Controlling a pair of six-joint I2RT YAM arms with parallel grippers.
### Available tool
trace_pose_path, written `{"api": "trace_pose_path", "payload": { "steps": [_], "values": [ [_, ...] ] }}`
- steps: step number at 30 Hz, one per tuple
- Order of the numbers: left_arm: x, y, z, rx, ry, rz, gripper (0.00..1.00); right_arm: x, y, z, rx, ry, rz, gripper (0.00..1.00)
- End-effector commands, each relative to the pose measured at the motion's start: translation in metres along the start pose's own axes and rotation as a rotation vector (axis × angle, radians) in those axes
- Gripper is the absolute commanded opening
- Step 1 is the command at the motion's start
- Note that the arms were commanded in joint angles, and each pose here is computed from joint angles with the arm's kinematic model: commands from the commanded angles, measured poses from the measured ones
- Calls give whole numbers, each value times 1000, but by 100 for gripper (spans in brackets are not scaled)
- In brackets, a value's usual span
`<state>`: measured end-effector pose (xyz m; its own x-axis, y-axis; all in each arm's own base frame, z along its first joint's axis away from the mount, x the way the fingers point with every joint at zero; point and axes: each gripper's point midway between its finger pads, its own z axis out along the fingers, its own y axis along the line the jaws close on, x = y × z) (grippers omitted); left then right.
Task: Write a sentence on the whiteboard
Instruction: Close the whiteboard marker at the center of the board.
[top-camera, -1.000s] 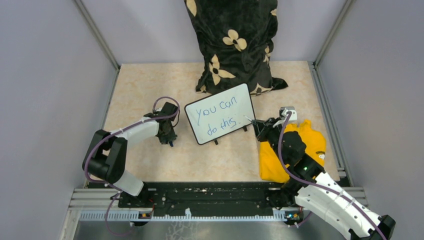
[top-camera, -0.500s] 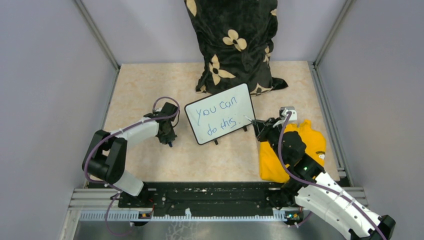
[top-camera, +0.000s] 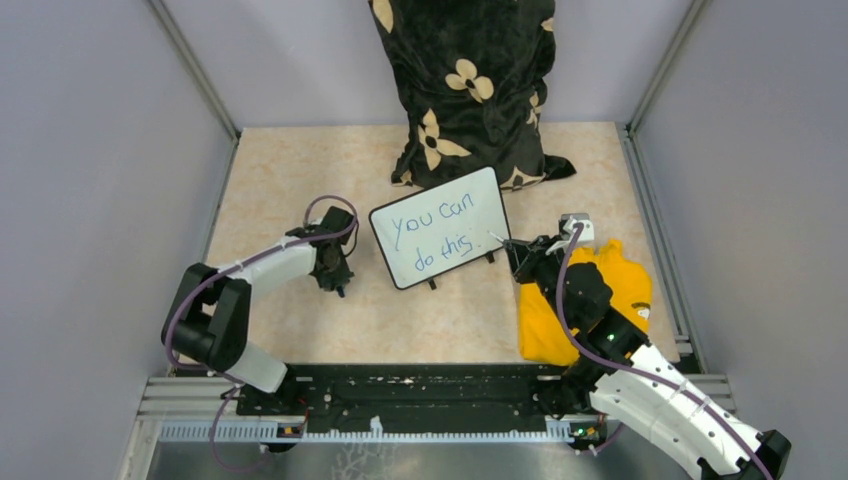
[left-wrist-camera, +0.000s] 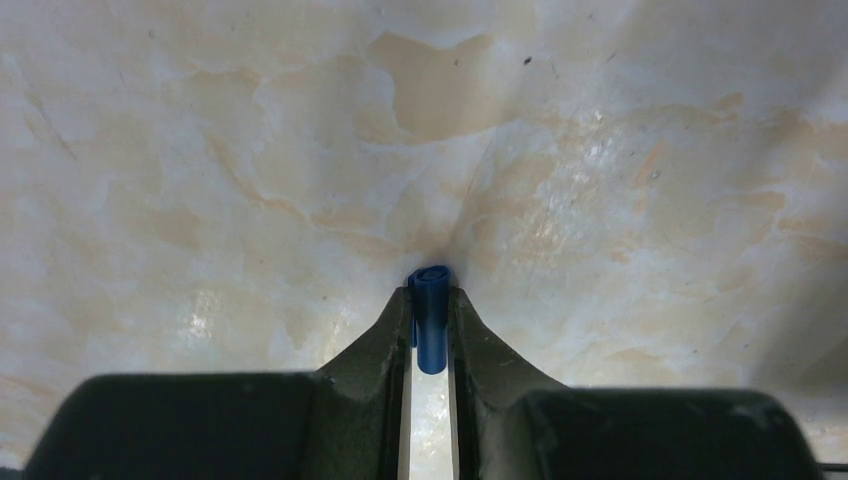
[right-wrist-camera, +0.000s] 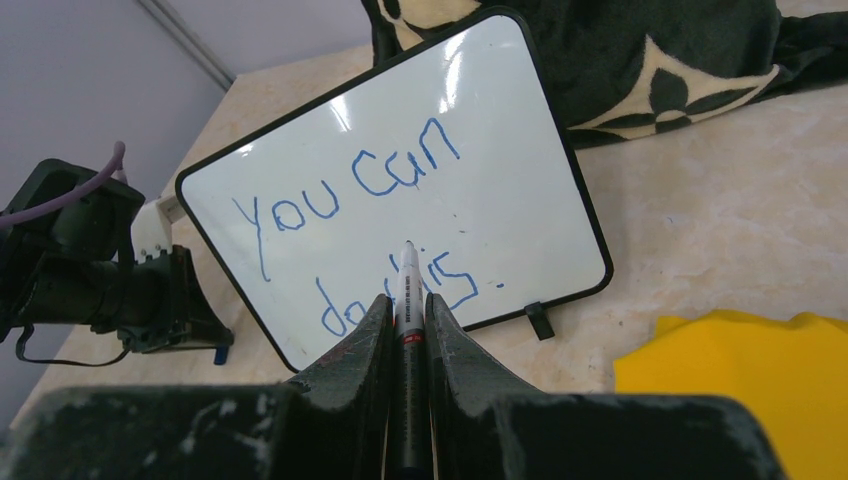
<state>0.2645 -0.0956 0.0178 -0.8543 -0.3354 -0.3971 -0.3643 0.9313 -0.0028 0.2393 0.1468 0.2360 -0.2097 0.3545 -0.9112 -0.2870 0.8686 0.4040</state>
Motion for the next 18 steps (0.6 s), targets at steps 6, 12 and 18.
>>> {"api": "trace_pose_path", "payload": {
  "steps": [6, 12, 18],
  "values": [
    [-10, 9, -48, 25, -41, -62, 0, -22, 2, -2, 7, -57, 7, 0],
    [-40, 9, -97, 109, -167, -97, 0, -29, 5, -3, 3, -62, 5, 0],
    [-72, -10, -159, 348, -341, -94, 0, -47, 14, -5, -20, -85, 2, 0]
  ]
}}
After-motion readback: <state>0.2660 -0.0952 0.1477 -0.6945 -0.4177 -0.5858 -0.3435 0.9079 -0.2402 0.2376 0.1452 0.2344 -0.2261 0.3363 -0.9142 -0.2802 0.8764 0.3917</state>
